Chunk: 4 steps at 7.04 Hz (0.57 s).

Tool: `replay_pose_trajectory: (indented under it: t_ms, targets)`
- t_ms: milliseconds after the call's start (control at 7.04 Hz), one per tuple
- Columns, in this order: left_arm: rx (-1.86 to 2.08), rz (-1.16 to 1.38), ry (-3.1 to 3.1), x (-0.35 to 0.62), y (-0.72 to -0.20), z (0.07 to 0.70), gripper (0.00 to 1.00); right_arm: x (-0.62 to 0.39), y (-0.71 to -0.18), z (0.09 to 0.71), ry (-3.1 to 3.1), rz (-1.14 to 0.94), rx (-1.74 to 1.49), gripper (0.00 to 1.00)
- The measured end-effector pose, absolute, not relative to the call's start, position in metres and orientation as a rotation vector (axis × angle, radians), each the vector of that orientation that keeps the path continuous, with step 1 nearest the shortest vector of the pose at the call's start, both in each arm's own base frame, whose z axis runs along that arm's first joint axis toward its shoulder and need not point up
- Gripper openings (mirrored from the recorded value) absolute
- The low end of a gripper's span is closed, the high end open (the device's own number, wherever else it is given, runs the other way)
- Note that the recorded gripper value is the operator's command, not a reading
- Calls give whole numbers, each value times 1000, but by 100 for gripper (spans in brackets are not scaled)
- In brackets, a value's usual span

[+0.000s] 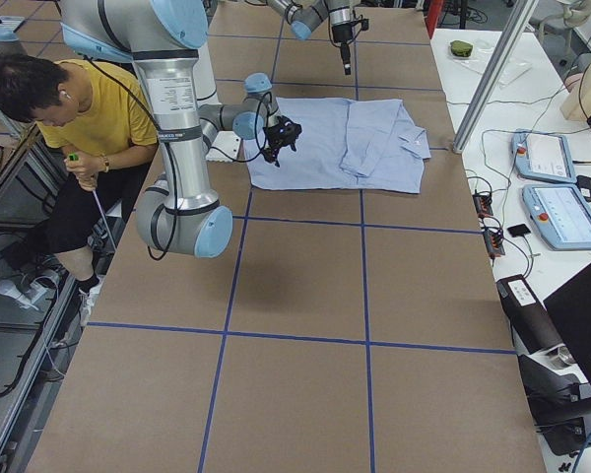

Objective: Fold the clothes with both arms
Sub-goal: 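Release the sleeve and move both grippers to the hem corners nearest the robot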

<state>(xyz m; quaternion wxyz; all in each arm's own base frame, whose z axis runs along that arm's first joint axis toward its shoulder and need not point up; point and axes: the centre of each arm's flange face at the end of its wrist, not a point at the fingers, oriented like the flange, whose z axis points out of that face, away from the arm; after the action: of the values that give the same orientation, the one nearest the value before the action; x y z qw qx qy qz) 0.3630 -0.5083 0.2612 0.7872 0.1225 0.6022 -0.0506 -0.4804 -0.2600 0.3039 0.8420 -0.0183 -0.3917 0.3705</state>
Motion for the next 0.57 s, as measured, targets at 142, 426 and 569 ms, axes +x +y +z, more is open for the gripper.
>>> replay_pose_trajectory:
  t_ms: [142,426,569]
  targets:
    - [264,-115,1285,358,-511,270,89,-487,-231,323,-796,792,-46,89]
    - [265,-124,1277,356,-512,276,90,-490,-201,344,-760,808,-69,88]
    - [263,-126,1277,355,-512,276,90,-489,-196,348,-752,814,-74,87]
